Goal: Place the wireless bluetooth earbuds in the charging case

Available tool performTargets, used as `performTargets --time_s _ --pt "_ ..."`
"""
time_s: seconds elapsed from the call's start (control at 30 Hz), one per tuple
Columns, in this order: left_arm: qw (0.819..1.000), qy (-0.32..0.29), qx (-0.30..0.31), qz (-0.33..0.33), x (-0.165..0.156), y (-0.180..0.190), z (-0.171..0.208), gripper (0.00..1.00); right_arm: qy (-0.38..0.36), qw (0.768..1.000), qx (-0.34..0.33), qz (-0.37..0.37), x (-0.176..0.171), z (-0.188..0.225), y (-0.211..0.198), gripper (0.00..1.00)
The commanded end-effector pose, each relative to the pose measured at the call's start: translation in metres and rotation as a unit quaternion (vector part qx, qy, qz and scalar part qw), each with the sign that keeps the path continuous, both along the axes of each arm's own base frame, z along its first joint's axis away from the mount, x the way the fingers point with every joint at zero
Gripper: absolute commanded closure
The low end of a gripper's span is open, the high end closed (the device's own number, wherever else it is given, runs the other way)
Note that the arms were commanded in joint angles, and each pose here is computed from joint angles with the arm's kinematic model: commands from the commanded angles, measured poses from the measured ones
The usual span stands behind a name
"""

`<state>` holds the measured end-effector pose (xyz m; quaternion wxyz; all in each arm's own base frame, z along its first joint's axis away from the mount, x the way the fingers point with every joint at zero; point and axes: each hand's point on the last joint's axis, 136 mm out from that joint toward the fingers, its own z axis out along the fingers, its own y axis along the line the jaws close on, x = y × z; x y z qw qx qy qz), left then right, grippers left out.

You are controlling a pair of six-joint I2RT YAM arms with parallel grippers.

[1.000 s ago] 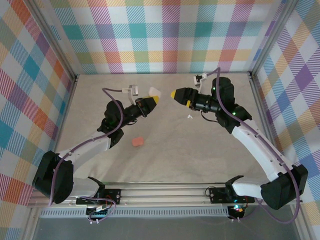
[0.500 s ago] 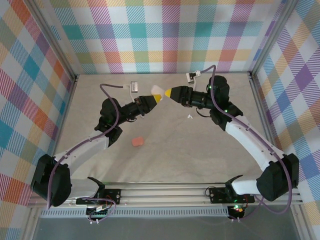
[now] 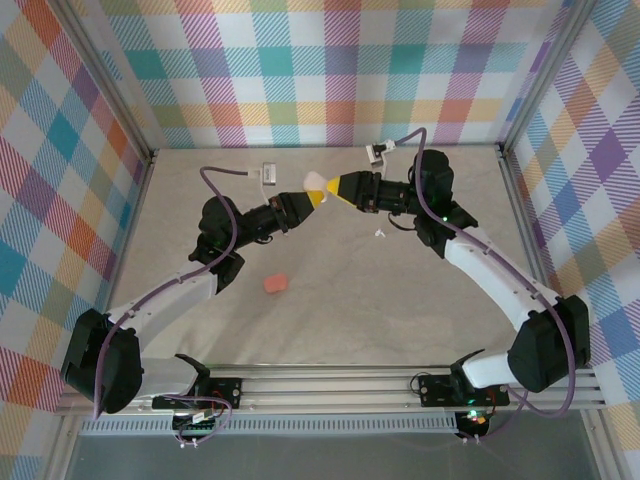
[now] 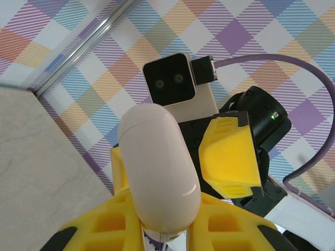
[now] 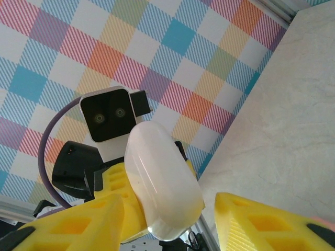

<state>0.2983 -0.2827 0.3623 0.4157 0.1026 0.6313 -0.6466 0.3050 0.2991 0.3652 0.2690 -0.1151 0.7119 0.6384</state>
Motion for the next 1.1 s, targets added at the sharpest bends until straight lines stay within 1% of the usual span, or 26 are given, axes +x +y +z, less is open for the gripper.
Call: performTargets --time_s 0.0,0.27,0.43,0.63,0.77,0.8,0.9,0.93,0.97,1.0,1.07 --pt "0.999 -0.046 -0.026 -0.014 -0.010 0.002 0.033 1.00 -0.015 1.000 0.018 0.017 -0.002 0.007 0.002 0.53" --pt "0.998 -0.041 -0.038 -0.023 -0.009 0.000 0.037 1.00 -0.007 0.999 0.028 0.037 -0.002 0.005 0.006 0.57" --pt "0.998 -0.036 -0.044 -0.027 -0.007 -0.001 0.038 1.00 -0.011 0.998 0.036 0.046 -0.004 0.006 0.007 0.65" --pt "0.998 -0.028 -0.050 -0.031 -0.004 -0.003 0.036 1.00 -0.019 0.997 0.037 0.057 -0.008 0.008 0.008 0.67" --pt "0.998 -0.026 -0.049 -0.033 -0.003 -0.004 0.036 0.98 -0.028 0.997 0.036 0.065 -0.011 0.008 0.008 0.74" --pt "0.998 -0.024 -0.048 -0.032 -0.002 -0.005 0.035 0.96 -0.030 0.997 0.034 0.066 -0.011 0.007 0.008 0.75" --pt "0.999 -0.021 -0.033 -0.032 -0.003 -0.005 0.031 0.82 -0.044 0.997 0.023 0.064 -0.012 0.005 0.007 0.79" --pt "0.999 -0.020 -0.027 -0.033 -0.004 -0.005 0.029 0.71 -0.050 0.997 0.015 0.063 -0.013 0.004 0.006 0.80" --pt "0.999 -0.021 -0.020 -0.032 -0.005 -0.005 0.028 0.62 -0.056 0.996 0.005 0.062 -0.014 0.003 0.006 0.80" --pt "0.999 -0.022 -0.011 -0.031 -0.006 -0.005 0.026 0.55 -0.063 0.996 -0.003 0.062 -0.014 0.003 0.005 0.80" --pt "0.999 -0.020 0.010 -0.026 -0.008 -0.003 0.020 0.46 -0.085 0.994 -0.022 0.066 -0.018 0.006 0.003 0.81"
